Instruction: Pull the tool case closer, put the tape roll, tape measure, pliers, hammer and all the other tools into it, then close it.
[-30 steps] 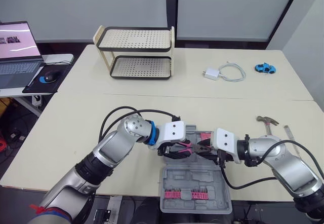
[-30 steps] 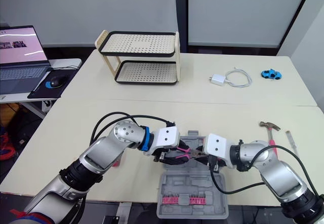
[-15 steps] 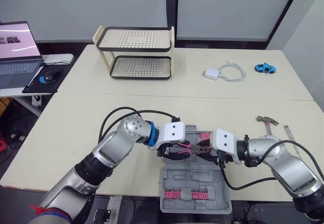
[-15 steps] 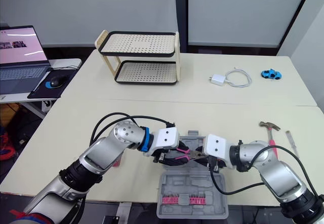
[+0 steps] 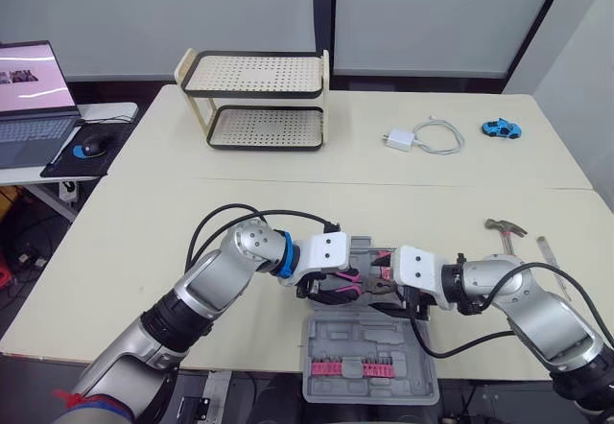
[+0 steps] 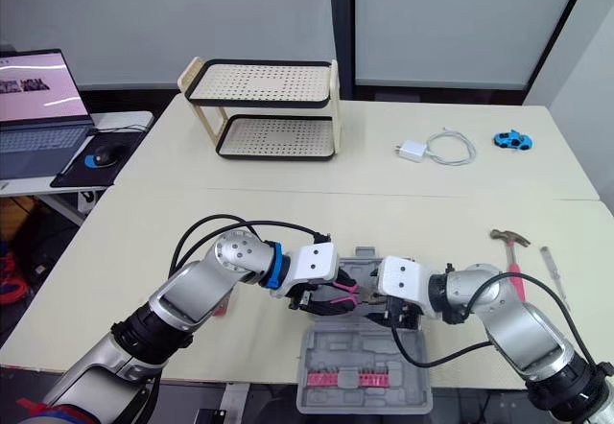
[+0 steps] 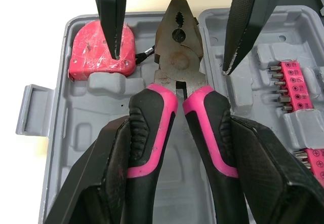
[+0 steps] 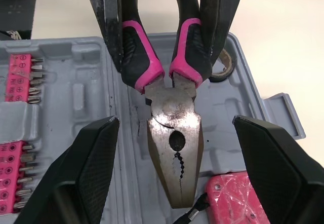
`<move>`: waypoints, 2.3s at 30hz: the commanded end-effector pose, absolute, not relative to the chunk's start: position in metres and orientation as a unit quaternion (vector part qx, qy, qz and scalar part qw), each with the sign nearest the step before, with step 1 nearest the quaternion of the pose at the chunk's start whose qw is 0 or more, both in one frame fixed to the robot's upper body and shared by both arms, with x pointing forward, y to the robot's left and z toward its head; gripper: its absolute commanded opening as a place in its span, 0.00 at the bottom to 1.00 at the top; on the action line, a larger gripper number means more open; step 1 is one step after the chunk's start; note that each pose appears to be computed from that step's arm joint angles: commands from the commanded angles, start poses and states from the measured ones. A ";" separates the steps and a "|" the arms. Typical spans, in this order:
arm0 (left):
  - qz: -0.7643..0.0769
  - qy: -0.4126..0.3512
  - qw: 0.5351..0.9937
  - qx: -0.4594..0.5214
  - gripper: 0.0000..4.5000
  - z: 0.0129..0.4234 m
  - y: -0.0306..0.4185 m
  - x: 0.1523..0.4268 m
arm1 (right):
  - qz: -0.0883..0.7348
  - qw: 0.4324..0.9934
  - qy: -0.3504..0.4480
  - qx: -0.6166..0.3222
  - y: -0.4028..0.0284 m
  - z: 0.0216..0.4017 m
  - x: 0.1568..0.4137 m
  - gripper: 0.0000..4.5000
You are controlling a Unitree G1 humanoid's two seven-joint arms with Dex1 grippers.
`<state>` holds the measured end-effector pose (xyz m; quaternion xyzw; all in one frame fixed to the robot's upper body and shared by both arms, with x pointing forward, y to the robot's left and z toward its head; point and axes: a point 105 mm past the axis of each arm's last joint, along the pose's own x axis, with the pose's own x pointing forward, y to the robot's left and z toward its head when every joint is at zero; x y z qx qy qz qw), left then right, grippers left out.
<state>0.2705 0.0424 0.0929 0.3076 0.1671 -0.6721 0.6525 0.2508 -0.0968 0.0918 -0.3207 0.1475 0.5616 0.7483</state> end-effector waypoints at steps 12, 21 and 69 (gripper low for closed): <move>-0.678 0.152 0.645 0.318 0.57 0.098 0.039 0.268 | 0.566 0.748 0.120 -0.325 -0.083 0.100 0.252 0.26; -0.690 0.150 0.640 0.303 0.74 0.101 0.046 0.265 | 0.564 0.748 0.119 -0.329 -0.088 0.103 0.252 0.26; -0.668 0.078 0.677 0.300 1.00 0.125 0.147 0.238 | 0.589 0.635 0.241 -0.438 -0.084 0.077 0.276 0.26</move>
